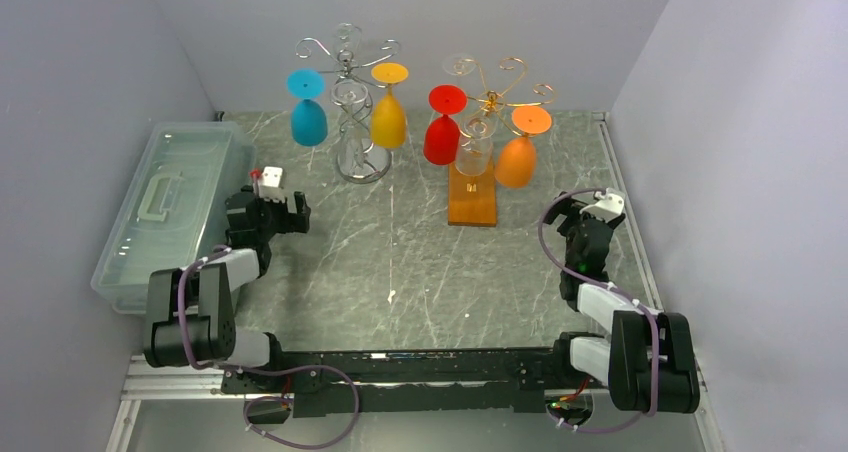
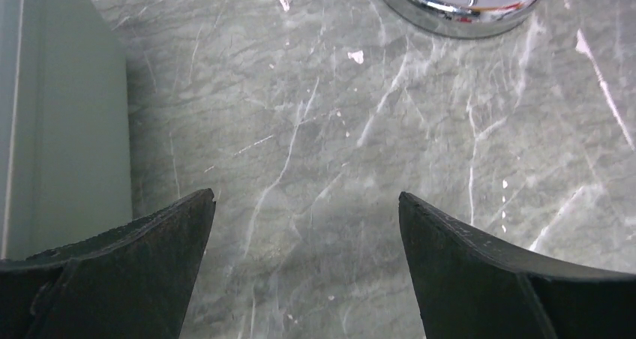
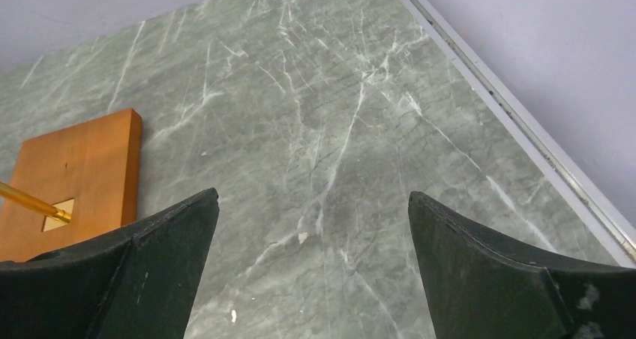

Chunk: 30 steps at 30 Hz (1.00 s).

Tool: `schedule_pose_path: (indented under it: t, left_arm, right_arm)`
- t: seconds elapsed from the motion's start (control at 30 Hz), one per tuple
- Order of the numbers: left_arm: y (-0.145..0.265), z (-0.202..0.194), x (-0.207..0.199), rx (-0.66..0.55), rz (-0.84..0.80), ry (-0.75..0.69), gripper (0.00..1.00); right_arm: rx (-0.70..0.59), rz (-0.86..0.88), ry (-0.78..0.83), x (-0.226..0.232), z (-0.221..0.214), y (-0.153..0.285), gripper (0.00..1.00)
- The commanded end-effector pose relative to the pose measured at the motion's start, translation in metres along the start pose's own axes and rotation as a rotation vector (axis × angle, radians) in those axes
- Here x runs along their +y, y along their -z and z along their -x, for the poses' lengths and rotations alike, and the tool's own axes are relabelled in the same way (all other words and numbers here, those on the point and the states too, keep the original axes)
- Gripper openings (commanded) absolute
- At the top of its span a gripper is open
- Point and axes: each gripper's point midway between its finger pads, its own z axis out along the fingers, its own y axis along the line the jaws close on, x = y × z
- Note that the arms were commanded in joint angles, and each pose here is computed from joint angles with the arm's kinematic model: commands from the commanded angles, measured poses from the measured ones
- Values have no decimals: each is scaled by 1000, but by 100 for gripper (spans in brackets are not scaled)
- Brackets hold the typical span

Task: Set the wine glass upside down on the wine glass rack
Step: Reset both arms

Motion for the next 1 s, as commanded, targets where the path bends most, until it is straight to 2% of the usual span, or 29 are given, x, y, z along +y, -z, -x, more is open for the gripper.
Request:
schedule_pose_path:
  t: [0.0,0.2,0.37,0.47,0.5,0.53,0.57,0.63,0.67,0.8,0.97]
  left_arm:
    - [-2,26,29,-170,69,152,100]
    - [6,5,25,-226,70,142,99]
    - [9,-2,20,-346,60,111,99]
    - [10,-9,16,-298,36,103,100]
    - [8,-7,17,-295,35,108,99]
    - [5,-9,18,-288,34,115,99]
    - [1,-5,20,-293,31,117,100]
    - [-9,-9,21,-219,12,120,99]
    - [-15,-11,20,-176,2,119,99]
    - [-26,-12,10,-129,8,86,99]
    - [-26,-11,11,-134,10,52,99]
  right_arm:
    - [-68,0,48,-2,13,-3,100]
    - [-97,-20,48,-8,5,-2,100]
    - [-115,6,69,-4,-7,-1,100]
    - [-199,-6,101,0,-4,5,100]
    - [-165,-21,104,4,-8,2,100]
    - [-70,-25,121,6,-24,-6,100]
    - [-54,-46,128,5,-23,-17,100]
    - [-5,-74,121,4,-28,-27,100]
    - [-11,-62,111,2,-26,-26,100]
    - [-17,-67,116,0,-25,-25,100]
    - [-21,-67,117,0,-25,-25,100]
